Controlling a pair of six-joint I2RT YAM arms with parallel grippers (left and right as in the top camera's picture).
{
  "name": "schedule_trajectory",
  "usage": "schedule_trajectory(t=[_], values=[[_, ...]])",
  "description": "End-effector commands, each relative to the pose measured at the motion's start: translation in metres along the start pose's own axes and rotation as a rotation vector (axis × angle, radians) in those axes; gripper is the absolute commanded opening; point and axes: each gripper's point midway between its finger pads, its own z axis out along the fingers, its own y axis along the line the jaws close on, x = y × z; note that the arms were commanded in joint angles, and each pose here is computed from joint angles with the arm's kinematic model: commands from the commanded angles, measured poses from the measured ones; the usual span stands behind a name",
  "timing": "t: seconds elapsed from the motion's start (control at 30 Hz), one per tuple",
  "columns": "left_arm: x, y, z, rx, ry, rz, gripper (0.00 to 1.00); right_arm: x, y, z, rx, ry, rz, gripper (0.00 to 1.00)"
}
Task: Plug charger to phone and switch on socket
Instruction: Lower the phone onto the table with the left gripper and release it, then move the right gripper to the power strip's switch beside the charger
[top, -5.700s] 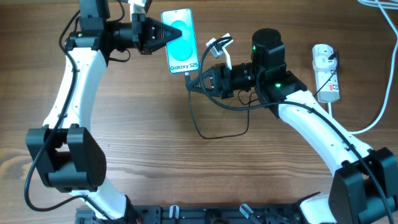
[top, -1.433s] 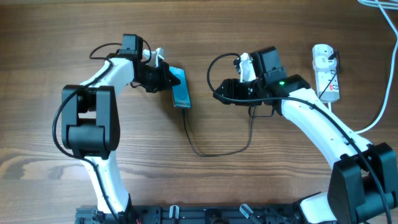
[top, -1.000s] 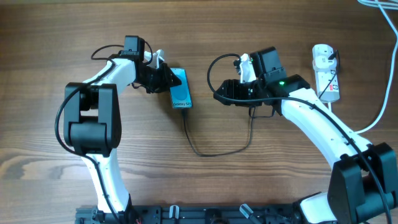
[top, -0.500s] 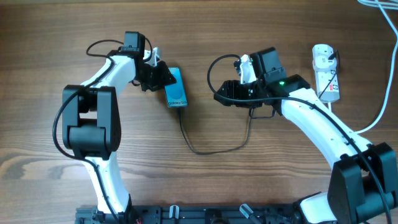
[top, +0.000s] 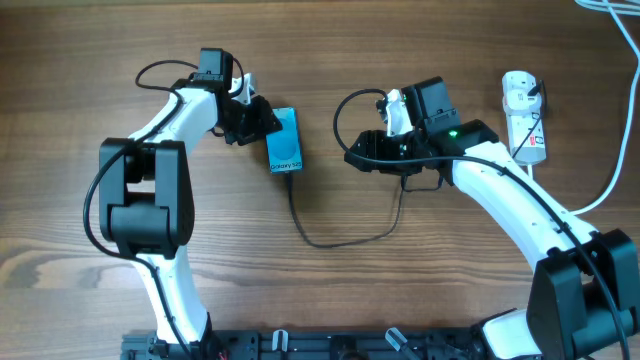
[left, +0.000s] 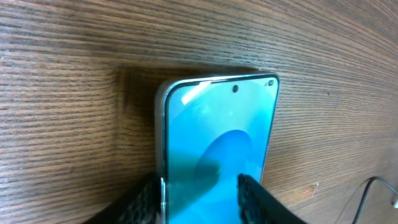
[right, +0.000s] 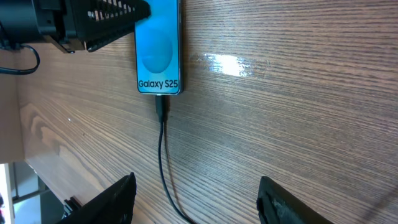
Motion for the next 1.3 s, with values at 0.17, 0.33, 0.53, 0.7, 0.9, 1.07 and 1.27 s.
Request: schedule_trajectory(t=[0.17, 0.33, 0.53, 0.7, 0.9, 1.07, 1.27], values=[[-0.016, 0.053, -0.04, -0.317, -0.081, -0.038, 0.59, -0.006, 0.006, -0.007, 0.006, -0.028, -0.061, 0.63], [-0.028, 0.001, -0.146, -0.268, -0.236, -0.003, 0.59, -0.017, 0.011, -0.035, 0.008, -0.068, -0.102, 0.63], [-0.008, -0.061, -0.268, -0.155, -0.521, 0.098, 0.68, -0.04, 0.009, -0.123, 0.033, -0.241, -0.102, 0.41], [0.008, -0.075, -0.304, -0.127, -0.599, 0.125, 0.97, -0.051, -0.036, -0.208, 0.124, -0.46, -0.002, 0.04], [0.013, -0.07, -0.296, -0.141, -0.56, 0.111, 1.0, -0.05, -0.108, -0.295, 0.282, -0.606, 0.139, 0.04], [0.013, -0.07, -0.296, -0.141, -0.56, 0.111, 1.0, -0.053, -0.177, -0.35, 0.366, -0.698, 0.339, 0.04], [0.013, -0.07, -0.296, -0.141, -0.56, 0.111, 1.0, -0.053, -0.257, -0.316, 0.34, -0.585, 0.511, 0.04]])
